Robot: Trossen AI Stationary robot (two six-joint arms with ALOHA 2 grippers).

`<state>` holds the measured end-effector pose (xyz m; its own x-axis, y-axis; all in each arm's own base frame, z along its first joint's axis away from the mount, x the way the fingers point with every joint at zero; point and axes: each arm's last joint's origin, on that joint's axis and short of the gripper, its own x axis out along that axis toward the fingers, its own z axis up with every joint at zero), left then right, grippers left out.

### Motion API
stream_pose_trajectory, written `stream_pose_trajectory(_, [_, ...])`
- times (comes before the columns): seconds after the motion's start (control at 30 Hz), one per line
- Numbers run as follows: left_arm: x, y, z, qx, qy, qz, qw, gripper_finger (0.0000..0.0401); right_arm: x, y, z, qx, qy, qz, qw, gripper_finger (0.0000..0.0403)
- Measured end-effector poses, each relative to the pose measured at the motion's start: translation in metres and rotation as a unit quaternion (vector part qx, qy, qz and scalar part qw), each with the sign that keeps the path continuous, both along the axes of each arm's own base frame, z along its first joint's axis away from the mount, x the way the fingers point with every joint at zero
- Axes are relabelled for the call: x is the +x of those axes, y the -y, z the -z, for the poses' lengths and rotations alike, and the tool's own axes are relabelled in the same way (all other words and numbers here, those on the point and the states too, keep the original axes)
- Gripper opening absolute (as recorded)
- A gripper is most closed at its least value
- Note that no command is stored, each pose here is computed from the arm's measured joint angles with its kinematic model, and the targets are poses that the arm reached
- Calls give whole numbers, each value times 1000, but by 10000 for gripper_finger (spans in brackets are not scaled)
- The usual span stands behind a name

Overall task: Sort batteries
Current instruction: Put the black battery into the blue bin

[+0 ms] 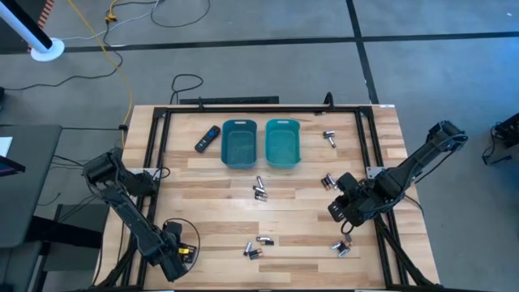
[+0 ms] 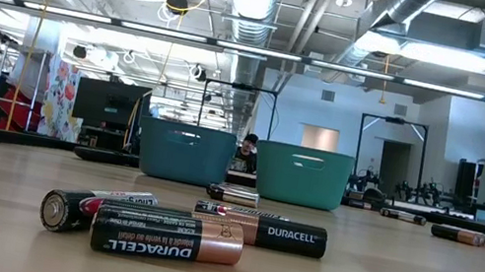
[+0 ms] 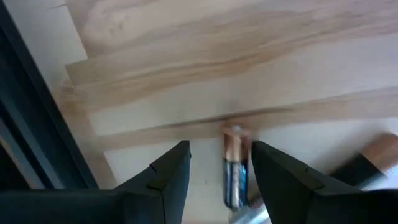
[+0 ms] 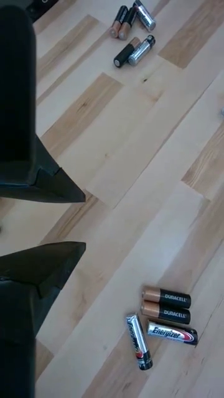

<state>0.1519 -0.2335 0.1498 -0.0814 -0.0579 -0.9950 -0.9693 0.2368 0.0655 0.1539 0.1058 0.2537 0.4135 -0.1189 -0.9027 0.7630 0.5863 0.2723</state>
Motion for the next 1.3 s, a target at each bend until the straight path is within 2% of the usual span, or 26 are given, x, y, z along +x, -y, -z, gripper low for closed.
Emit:
stream_pose_trajectory(0.13, [1, 2, 5, 7, -7, 0, 1000, 166, 0, 0, 0, 0, 0, -1, 1000, 128])
stream_pose_trajectory(0.23, [1, 1, 7, 19, -11, 1, 1000, 149, 0, 0, 0, 0, 0, -1, 1000, 128])
stream_pose_trajectory(0.47, [2, -4, 8, 35, -10, 12, 999, 37, 0, 1, 0, -3, 3, 2, 1000, 128])
stream_pose_trajectory(0.73, [8, -22, 4, 76, -28, 14, 997, 31, 1, 1, 0, -5, 5, 2, 1000, 128])
stream_pose_trajectory(0.83, [12, -36, -6, 114, 3, 9, 993, 31, 1, 0, 0, -5, 6, 3, 1000, 128])
stream_pose_trajectory(1.03, [26, -77, -47, 165, 103, 6, 981, 31, 1, 1, 0, 0, 8, 15, 1000, 128])
stream_pose_trajectory(1.17, [40, -119, -75, 205, 164, 34, 964, 31, 4, 1, 3, -12, 5, 23, 1000, 128])
stream_pose_trajectory(1.3, [54, -167, -96, 228, 189, 77, 952, 31, 14, 1, 10, -21, -5, 38, 999, 128])
